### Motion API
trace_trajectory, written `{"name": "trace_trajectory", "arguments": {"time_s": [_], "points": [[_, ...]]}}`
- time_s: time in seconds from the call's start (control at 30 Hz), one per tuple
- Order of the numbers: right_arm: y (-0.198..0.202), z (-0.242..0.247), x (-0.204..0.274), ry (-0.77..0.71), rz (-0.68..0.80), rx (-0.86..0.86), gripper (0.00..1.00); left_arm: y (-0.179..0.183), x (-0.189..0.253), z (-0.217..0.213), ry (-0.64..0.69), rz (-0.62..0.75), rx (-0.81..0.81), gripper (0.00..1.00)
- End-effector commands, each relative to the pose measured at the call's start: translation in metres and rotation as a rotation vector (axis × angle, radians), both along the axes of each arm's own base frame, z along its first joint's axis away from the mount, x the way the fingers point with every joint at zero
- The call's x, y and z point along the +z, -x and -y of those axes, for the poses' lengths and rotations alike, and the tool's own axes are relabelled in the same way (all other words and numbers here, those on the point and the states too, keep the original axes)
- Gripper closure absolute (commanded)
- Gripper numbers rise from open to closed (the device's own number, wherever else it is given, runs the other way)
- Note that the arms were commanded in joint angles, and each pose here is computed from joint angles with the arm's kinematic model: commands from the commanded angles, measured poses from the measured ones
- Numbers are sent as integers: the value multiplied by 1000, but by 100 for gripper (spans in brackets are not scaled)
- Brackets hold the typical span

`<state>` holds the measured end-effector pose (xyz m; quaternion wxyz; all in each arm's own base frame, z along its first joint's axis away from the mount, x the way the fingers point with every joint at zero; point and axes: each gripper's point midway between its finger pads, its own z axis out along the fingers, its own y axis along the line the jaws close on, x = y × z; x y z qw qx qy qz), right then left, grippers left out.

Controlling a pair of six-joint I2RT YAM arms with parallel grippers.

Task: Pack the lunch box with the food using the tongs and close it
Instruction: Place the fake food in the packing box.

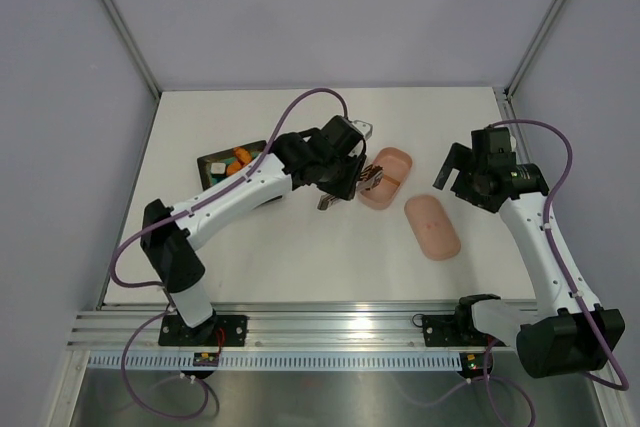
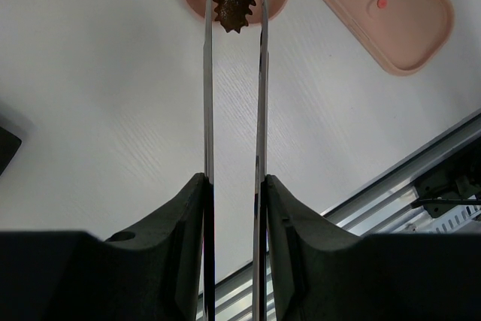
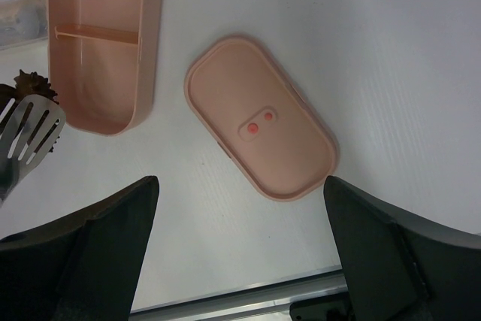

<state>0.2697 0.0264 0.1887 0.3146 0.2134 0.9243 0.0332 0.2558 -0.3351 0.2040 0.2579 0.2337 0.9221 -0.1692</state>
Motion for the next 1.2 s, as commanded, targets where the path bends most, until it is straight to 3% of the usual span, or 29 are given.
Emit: {"name": "trace_trajectory", "arguments": {"time_s": [0.0,0.3,0.47,0.63,0.77,0.93,1.17], "points": [[0,-1,4,-9,21,10,1,-17,23,22,90,78,-10,82],[3,0,2,-6,16,11,0,-29,5,33,69,62,13,71],[3,0,0,-9,12,9,1,-28,-1,34,61,47,15,55],[2,-2,1,-13,14,14,1,-27,2,34,69,50,14,49],[2,-2,1,-14,14,15,0,-27,3,34,71,49,16,49],[3,-3,1,-19,15,16,1,-26,17,30,92,72,26,56],[3,-8,2,-43,20,34,0,-32,48,-21,80,155,153,58]]}}
